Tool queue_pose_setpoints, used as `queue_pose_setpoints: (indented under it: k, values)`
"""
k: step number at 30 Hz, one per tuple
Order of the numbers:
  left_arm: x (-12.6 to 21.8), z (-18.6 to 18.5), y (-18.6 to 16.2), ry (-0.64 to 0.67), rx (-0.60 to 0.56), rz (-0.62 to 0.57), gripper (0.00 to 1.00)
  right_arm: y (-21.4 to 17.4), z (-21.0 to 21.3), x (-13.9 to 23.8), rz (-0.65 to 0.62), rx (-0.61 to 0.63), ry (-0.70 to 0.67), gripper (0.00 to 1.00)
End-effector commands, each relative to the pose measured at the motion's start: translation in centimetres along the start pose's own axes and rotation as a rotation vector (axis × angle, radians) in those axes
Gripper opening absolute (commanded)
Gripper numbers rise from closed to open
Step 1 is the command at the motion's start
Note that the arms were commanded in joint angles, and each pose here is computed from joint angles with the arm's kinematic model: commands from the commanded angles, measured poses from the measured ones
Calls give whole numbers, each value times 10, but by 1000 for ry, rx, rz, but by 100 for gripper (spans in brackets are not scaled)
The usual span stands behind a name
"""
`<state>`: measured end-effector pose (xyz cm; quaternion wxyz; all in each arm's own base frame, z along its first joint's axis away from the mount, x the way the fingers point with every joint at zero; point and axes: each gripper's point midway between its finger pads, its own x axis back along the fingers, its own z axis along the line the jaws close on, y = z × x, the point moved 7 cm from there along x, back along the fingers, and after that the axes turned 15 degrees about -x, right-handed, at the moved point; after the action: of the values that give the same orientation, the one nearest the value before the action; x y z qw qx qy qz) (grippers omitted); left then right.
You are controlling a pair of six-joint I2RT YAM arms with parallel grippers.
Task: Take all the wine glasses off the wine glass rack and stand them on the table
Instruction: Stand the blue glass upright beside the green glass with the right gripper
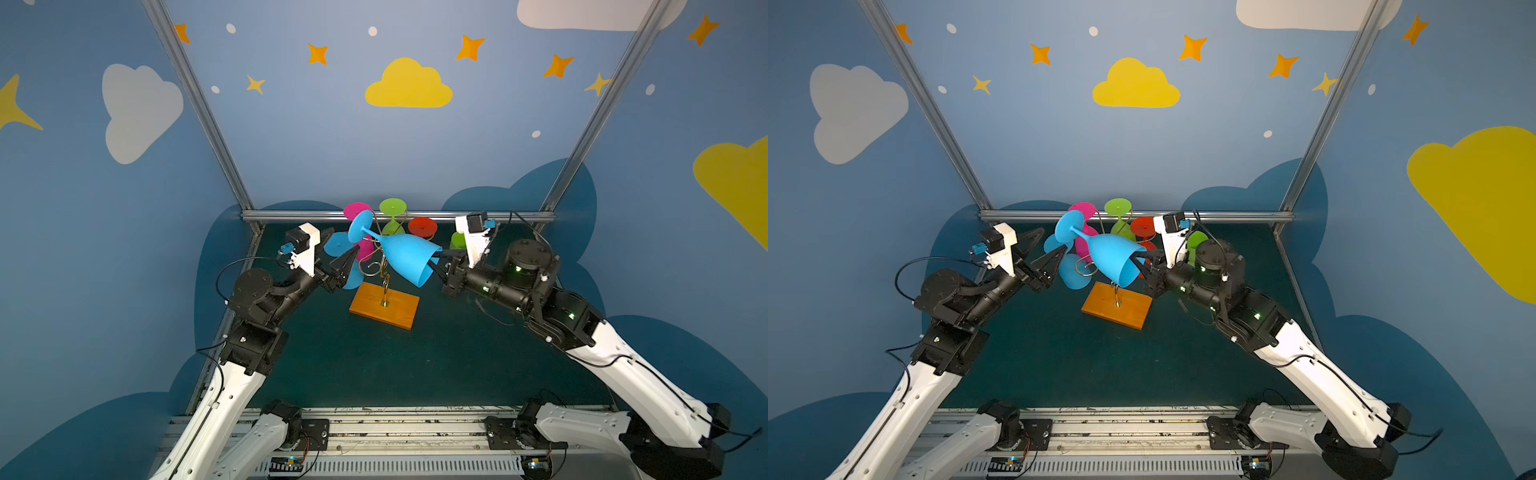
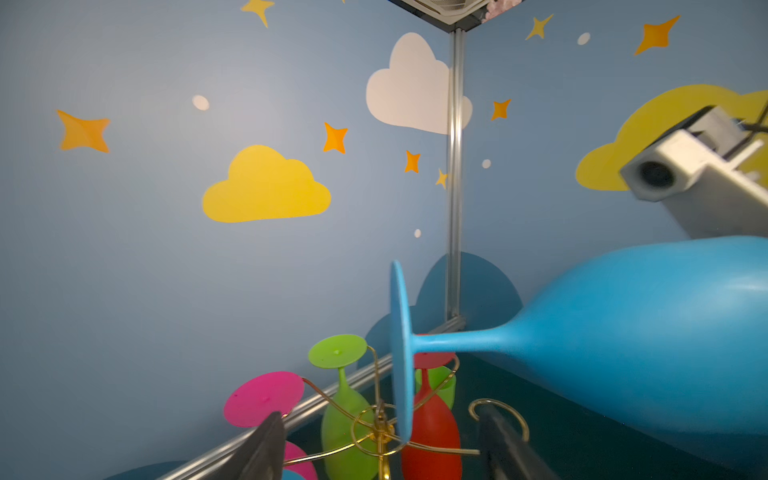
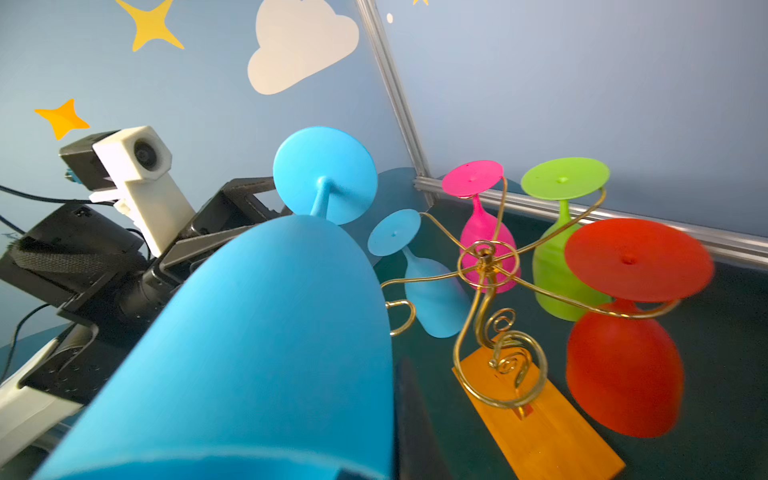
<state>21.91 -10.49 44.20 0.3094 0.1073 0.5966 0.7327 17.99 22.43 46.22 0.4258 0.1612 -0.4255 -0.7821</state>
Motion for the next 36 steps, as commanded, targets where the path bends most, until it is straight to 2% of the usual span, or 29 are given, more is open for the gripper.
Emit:
queue_pose_setpoints:
  k: [1, 5, 9, 14, 18, 24, 28, 36]
  values:
    - [9, 16, -4, 151, 4, 35, 85, 34, 2, 58, -150, 62, -97, 0]
    - [24, 37, -16, 308, 56, 48, 95, 42, -18, 119, -215, 112, -341, 0]
    - [39, 55, -36, 418, 105, 60, 97, 40, -38, 175, -235, 166, -608, 0]
    - [56, 66, -54, 535, 114, 58, 99, 31, -57, 209, -205, 216, -847, 0]
    - [66, 72, -67, 614, 125, 65, 99, 23, -69, 202, -131, 238, -939, 0]
    - [72, 71, -73, 638, 107, 82, 99, 15, -92, 164, 43, 224, -1019, 0]
    - [77, 69, -74, 648, 94, 91, 99, 9, -132, 137, 207, 81, -1029, 0]
    - [86, 67, -76, 688, 81, 102, 99, 11, -218, 109, 324, -148, -1045, 0]
